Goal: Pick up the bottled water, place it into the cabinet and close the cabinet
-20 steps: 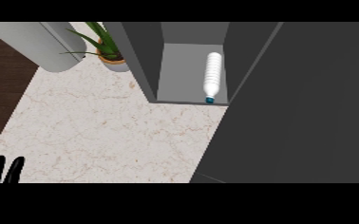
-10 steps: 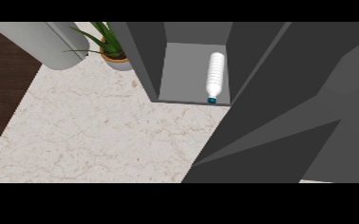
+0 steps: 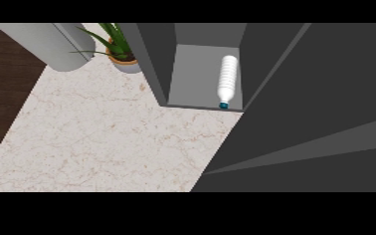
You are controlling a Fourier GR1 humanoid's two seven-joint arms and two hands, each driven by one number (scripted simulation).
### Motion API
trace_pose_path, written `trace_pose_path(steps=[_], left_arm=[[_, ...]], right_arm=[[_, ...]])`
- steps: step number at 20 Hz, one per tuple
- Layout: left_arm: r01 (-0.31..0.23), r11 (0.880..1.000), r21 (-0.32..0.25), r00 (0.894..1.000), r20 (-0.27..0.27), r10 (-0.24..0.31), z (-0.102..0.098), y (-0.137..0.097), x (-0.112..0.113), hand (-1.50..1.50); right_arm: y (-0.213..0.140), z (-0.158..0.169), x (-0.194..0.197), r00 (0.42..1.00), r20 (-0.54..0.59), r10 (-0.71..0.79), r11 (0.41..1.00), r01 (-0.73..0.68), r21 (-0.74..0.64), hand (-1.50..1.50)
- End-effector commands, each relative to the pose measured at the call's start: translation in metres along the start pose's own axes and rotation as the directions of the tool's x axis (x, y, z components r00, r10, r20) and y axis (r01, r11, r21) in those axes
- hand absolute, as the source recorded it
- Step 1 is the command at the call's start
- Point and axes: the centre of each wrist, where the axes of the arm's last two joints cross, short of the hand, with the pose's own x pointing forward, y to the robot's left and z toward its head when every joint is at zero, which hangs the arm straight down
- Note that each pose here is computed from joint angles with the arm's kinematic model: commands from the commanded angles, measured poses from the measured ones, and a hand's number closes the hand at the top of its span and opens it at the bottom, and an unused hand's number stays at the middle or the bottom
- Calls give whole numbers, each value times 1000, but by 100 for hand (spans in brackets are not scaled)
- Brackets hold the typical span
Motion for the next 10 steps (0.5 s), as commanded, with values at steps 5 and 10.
trace_pose_path(steps=[5,10], left_arm=[[-17,1000,2,1000,10,17,3,12,19,-150],[-6,1000,29,1000,26,5,20,28,27,-150]], right_arm=[[-38,-73,18,963,138,-231,965,245,-95,150],[-75,-124,48,965,131,-227,962,243,-124,150]])
